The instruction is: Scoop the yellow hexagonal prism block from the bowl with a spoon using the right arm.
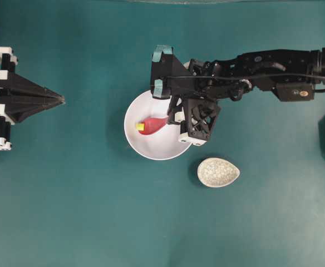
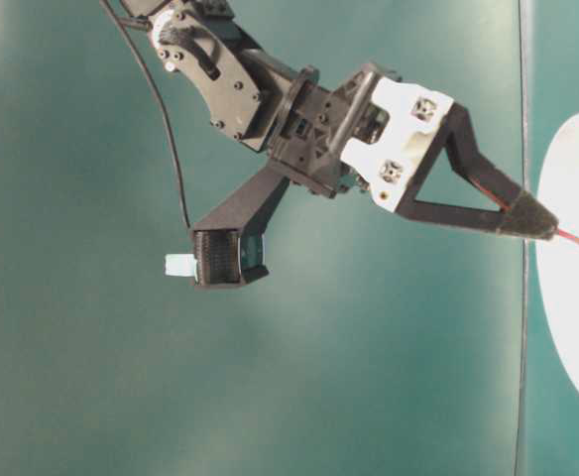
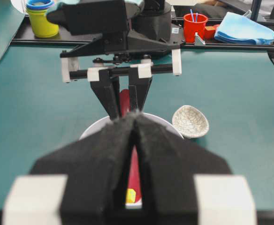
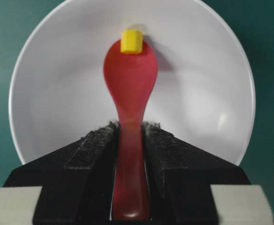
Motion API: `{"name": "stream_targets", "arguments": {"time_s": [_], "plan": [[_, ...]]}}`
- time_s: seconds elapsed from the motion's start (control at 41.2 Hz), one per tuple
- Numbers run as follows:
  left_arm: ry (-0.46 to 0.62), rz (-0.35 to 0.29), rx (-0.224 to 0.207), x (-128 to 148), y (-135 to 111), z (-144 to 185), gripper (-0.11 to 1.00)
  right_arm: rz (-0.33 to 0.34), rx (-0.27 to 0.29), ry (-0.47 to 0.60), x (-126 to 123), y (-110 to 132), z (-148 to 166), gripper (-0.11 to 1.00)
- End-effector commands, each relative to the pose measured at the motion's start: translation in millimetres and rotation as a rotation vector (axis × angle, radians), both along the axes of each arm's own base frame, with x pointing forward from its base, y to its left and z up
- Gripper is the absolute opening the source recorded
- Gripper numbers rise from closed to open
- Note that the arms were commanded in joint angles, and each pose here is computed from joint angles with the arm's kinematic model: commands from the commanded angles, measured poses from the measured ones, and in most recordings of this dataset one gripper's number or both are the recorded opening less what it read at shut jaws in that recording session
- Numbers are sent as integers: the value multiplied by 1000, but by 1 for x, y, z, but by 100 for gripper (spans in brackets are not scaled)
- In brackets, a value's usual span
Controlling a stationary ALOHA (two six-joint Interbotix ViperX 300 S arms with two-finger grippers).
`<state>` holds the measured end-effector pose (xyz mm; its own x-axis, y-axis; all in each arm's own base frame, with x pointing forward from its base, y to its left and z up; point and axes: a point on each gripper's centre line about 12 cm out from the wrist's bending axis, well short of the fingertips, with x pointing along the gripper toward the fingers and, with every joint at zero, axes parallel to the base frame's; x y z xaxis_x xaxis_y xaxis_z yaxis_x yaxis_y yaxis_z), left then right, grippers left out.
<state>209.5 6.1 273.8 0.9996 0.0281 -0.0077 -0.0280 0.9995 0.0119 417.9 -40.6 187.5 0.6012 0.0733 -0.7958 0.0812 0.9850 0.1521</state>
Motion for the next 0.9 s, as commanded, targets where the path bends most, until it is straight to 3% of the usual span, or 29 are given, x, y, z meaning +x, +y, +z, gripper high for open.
{"name": "stream_targets", "arguments": {"time_s": [0.0, 0.873], "plan": [[-29, 1, 5, 3, 0, 10, 3, -5, -3, -39, 2, 1, 10, 25], [-31, 1, 5, 3, 0, 10, 3, -6, -4, -58, -5, 2, 21, 25]]}}
